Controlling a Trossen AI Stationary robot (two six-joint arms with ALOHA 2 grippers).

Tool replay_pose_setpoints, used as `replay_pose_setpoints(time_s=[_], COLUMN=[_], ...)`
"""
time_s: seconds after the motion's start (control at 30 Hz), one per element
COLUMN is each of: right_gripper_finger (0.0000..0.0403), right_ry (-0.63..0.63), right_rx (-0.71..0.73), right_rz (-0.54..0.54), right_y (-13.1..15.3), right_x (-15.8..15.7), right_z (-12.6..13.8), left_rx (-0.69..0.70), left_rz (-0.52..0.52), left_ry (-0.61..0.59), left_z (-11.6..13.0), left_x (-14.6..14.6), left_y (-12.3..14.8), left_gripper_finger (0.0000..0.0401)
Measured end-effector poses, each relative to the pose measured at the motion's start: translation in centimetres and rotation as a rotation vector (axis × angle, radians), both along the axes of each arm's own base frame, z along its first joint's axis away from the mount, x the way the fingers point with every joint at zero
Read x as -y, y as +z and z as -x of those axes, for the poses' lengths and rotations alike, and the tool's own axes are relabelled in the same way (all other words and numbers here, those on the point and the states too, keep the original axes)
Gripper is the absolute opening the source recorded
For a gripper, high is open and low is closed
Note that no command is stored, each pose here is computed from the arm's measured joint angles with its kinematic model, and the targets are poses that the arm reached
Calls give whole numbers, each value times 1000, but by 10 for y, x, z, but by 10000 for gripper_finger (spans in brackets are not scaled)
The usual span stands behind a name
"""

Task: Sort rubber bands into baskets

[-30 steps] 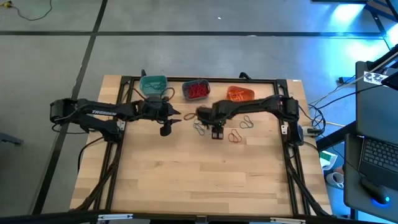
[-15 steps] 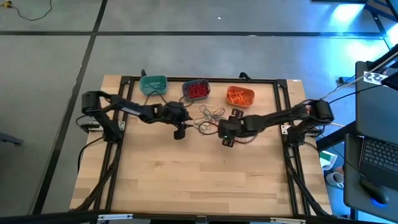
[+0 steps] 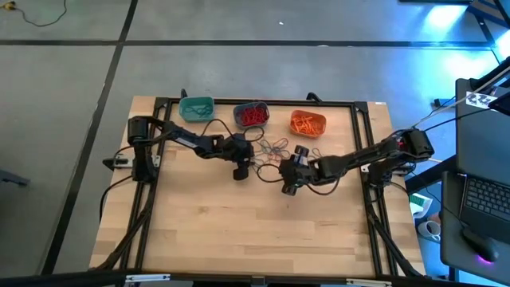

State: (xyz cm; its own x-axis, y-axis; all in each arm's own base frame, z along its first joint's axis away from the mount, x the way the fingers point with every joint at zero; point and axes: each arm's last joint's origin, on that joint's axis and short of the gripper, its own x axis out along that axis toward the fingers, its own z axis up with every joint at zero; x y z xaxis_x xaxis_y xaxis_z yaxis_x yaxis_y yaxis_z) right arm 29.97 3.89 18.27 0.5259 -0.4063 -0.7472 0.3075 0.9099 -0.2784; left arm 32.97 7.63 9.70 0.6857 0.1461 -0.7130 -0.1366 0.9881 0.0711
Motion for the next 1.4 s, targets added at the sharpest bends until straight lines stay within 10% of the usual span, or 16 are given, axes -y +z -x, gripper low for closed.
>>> replay_pose_setpoints(time_s=[0.47, 1.4], right_gripper_finger=[190, 190], right_ry=[2, 1], right_rx=[14, 7], right_rz=[0, 1], right_y=[1, 0], right_x=[0, 0], right_z=[-1, -1], left_rx=[-36, -269], left_rz=[-26, -308], left_ry=[-50, 240], left_z=[1, 71], left_x=[5, 33], left_y=[0, 96], left_gripper_finger=[8, 2])
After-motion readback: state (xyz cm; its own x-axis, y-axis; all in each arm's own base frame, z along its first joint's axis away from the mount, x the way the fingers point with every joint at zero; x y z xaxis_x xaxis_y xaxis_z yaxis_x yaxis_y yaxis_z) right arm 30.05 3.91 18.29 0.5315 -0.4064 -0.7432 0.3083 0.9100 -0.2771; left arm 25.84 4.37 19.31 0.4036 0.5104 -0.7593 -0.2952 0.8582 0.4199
